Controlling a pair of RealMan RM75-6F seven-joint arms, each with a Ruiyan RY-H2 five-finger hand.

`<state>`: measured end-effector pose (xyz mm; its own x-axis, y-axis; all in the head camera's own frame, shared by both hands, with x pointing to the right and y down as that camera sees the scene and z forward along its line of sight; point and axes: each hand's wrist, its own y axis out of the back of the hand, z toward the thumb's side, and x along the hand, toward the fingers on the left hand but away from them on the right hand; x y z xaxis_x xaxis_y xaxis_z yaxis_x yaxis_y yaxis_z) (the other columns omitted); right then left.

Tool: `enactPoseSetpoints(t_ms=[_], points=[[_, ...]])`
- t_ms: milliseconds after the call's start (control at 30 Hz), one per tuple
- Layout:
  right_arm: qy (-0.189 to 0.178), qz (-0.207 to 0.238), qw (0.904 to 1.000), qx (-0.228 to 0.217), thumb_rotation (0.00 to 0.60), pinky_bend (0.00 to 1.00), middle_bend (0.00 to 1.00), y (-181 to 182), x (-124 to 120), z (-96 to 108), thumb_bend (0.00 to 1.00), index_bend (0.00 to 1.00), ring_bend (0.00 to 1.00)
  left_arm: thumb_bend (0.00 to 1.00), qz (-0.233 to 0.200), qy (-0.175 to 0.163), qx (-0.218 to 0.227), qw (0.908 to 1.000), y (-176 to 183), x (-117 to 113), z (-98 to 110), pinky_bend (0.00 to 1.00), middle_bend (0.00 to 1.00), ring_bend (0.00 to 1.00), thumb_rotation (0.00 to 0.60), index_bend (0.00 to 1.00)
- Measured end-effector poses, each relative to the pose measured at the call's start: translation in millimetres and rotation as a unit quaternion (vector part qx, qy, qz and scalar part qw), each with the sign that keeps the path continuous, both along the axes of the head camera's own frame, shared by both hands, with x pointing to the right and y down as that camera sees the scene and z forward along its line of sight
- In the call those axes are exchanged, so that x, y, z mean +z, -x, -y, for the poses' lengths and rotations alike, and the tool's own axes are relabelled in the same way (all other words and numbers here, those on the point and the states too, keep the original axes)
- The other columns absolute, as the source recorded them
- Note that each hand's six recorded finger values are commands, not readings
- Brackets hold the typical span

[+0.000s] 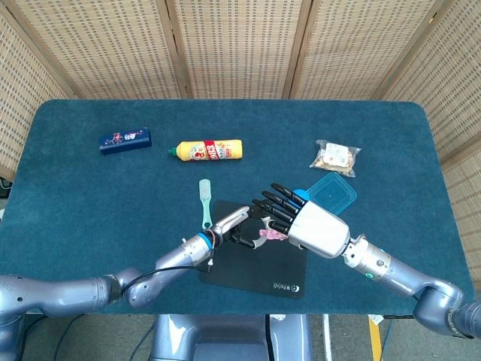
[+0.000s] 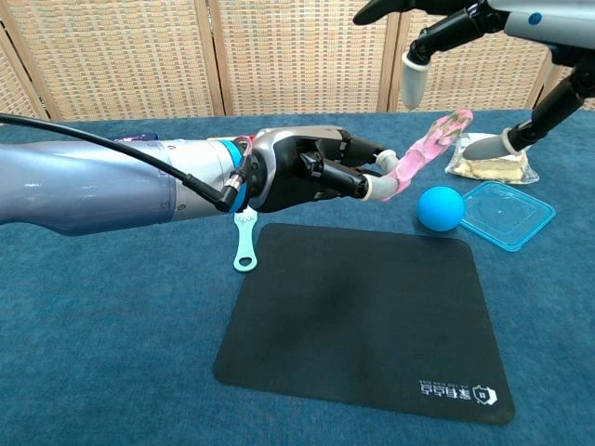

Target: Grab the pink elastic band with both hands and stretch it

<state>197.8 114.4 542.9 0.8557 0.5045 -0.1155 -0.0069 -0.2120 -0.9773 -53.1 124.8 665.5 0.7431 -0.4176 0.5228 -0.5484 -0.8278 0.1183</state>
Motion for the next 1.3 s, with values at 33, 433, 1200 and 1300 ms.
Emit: enactPoseSetpoints(t_ms=[33,433,1200,1300], points=[[0.002,0.002,1.0,0.001,0.6,0.0,0.14,1,0,0,0.33,0.46,0.0,0.48,0.0,0.0,0.0,1.0,0,0,0,0.0,0.0,0.0,0.6,0.82],[0.028,0.027,0.9992,0.011,0.6,0.0,0.15,14,3,-1,0.38,0.51,0.0,0.48,0.002,0.002,0.005,1.0,-3,2,-4,0.0,0.0,0.0,0.6,0.82],[0.007,-0.009,0.9999,-0.01,0.6,0.0,0.16,11,9,-5,0.58,0.54,0.0,0.48,0.007,0.007,0.011,0.9999,-1,3,-9,0.0,0.0,0.0,0.6,0.82],[0.006,-0.01,0.9998,-0.013,0.6,0.0,0.17,11,8,-6,0.59,0.56,0.0,0.48,0.006,0.006,0.012,0.9999,-2,3,-9,0.0,0.0,0.0,0.6,0.82]])
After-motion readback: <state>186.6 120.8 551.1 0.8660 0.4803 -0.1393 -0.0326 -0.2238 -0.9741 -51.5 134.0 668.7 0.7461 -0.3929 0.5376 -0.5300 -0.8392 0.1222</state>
